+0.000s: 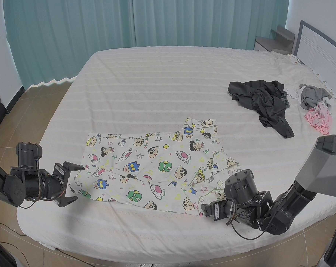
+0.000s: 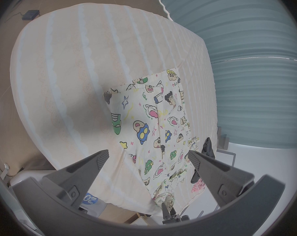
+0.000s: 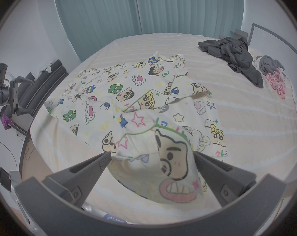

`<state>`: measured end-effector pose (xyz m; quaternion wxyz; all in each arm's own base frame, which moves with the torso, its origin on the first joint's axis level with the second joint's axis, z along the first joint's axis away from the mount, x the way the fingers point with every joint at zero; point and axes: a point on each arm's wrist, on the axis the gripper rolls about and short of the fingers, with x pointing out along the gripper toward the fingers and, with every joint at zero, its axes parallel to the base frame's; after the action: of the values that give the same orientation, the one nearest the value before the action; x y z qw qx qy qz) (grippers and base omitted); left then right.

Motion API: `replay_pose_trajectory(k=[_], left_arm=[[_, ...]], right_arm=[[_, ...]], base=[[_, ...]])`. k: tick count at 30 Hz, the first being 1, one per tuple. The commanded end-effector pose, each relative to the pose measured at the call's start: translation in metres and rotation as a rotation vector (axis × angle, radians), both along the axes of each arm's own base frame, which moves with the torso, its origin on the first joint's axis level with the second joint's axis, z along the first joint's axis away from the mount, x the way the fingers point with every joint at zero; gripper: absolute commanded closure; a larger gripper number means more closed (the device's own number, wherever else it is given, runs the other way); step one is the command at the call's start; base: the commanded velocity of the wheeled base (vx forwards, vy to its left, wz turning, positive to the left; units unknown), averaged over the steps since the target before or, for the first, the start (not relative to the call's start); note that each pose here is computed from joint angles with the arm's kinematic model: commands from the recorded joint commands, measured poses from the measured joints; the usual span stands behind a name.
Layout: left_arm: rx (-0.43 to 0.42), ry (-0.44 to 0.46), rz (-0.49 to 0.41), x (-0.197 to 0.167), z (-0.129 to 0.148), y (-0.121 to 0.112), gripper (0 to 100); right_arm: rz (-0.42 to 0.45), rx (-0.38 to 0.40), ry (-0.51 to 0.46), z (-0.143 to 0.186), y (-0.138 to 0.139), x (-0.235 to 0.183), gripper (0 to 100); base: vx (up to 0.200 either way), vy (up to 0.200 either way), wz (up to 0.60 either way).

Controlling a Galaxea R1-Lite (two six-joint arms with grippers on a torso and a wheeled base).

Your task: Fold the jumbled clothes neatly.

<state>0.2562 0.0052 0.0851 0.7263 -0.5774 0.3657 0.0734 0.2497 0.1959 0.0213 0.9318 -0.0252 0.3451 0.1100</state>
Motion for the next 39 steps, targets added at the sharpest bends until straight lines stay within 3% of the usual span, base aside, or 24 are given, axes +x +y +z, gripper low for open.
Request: replay_pose_trajectory(k=[1,11,15,18,22,32,39], left_arm=[[0.0,0.0,0.002,0.0,0.0,0.0,0],[0.0,0.0,0.002,0.0,0.0,0.0,0],[0.0,0.0,0.0,0.0,0.0,0.0,0],[0.0,0.0,0.002,0.0,0.0,0.0,0],[0.0,0.0,0.0,0.0,0.0,0.0,0],[0.0,0.003,0.0,0.0,-0.001,0.0,0],[-0.001,0.004,-0.001,-0.001,-0.001,0.0,0]], right_arm=[[0.012,0.008,0.004,-0.006,0.001,-0.001,0],[0.003,-0.013,0.031,-0.013,-0.015,-0.017,0],[-0.021,0.049,-0.037,-0.004,-0.022,-0.017,0],[-0.026,0.141,-0.147,0.016,-0.027,-0.021,0],[-0.002,0.192,-0.187,0.031,-0.026,-0.031,0],[0.121,0.359,-0.084,0.028,0.002,-0.04,0],[0.071,0.355,-0.034,0.01,0.022,0.01,0]], base=[[0.0,0.0,0.0],[0.0,0.0,0.0],[0.0,0.0,0.0],[0.0,0.0,0.0],[0.0,0.0,0.0],[0.0,0.0,0.0],[0.0,0.0,0.0]])
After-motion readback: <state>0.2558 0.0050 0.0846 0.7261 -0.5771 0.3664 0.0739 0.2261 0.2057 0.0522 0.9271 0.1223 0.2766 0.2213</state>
